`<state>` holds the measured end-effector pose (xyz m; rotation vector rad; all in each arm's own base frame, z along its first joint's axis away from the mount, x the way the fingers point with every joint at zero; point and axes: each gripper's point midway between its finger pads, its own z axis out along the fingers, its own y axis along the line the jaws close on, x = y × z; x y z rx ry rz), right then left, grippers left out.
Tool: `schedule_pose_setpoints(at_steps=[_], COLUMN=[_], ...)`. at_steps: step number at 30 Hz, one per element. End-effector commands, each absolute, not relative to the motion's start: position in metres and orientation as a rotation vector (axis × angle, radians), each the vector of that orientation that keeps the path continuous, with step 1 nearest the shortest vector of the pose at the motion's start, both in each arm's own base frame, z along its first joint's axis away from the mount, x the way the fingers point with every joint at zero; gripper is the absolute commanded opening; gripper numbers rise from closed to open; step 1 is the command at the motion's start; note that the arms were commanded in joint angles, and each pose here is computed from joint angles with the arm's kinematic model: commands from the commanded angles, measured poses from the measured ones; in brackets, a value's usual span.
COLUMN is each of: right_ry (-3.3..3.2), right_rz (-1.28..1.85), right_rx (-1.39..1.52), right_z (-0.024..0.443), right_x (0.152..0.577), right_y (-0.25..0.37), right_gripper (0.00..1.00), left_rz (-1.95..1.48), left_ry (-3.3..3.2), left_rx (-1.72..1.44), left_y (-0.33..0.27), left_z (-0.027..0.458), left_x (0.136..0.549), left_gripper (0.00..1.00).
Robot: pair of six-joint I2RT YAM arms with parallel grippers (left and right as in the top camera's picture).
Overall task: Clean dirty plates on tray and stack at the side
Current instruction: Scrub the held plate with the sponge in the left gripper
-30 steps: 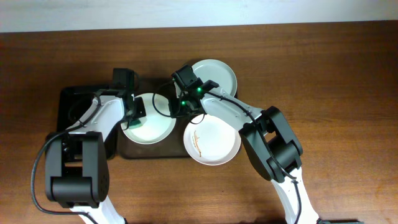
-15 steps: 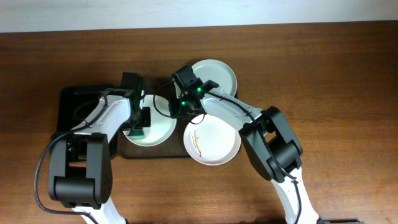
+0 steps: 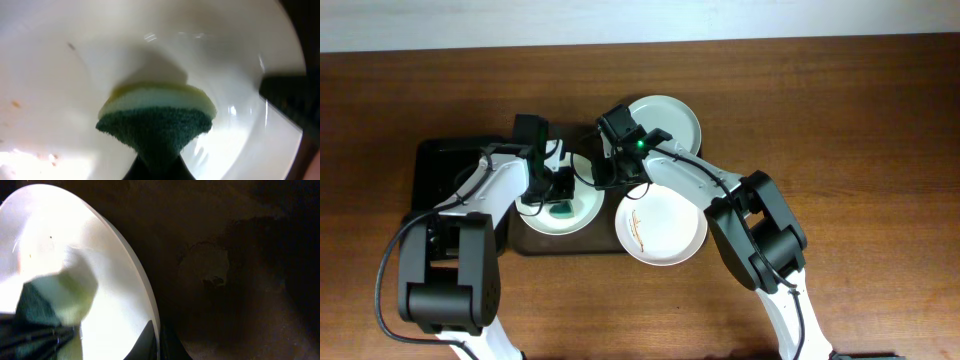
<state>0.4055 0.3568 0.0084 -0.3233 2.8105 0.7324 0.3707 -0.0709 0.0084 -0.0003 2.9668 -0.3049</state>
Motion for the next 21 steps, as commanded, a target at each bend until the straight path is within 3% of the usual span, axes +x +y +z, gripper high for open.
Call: schedule_pose_setpoints(at_steps=[1,4,6,9,12,16,21], right_ry=[2.819,2.820,2.820,2.820,2.820,2.820,2.820], right_rz=[0.702,0.701,0.701,0.701,0.700,0.697,0.697], right_rx=[-0.316,-0.317,-0.317,-0.317,-0.316,-0.315,-0.315], right_z=[0.002,0.002,0.002,0.002,0.002,0.002,0.002], right_x=[0.409,0.408,0.408,0.408,0.409,0.409,0.409], right_y=[0.352,0.352,0.352,0.352,0.352,0.352,0.352], right_gripper=[0.04,0.05,0.05,0.05,0.05,0.05,0.05], left_rz=[-0.165,0.343,0.464,0.330,-0.050,-0.326,-0.128], left_ry=[3.034,2.980,2.888,2.743,2.745,2.864,3.042], left_rx=[0.082,-0.152,-0.264,-0.300,-0.243,-0.073,-0.030], left_y=[-0.054,0.005,0.021,0.009,-0.037,-0.073,-0.049], left_z=[0.001,0.005,0.011,0.018,0.017,0.012,0.000], left_x=[0.357,0.361,0.372,0.410,0.424,0.397,0.356], left_gripper=[0.01,0.01,0.01,0.01,0.01,0.01,0.01])
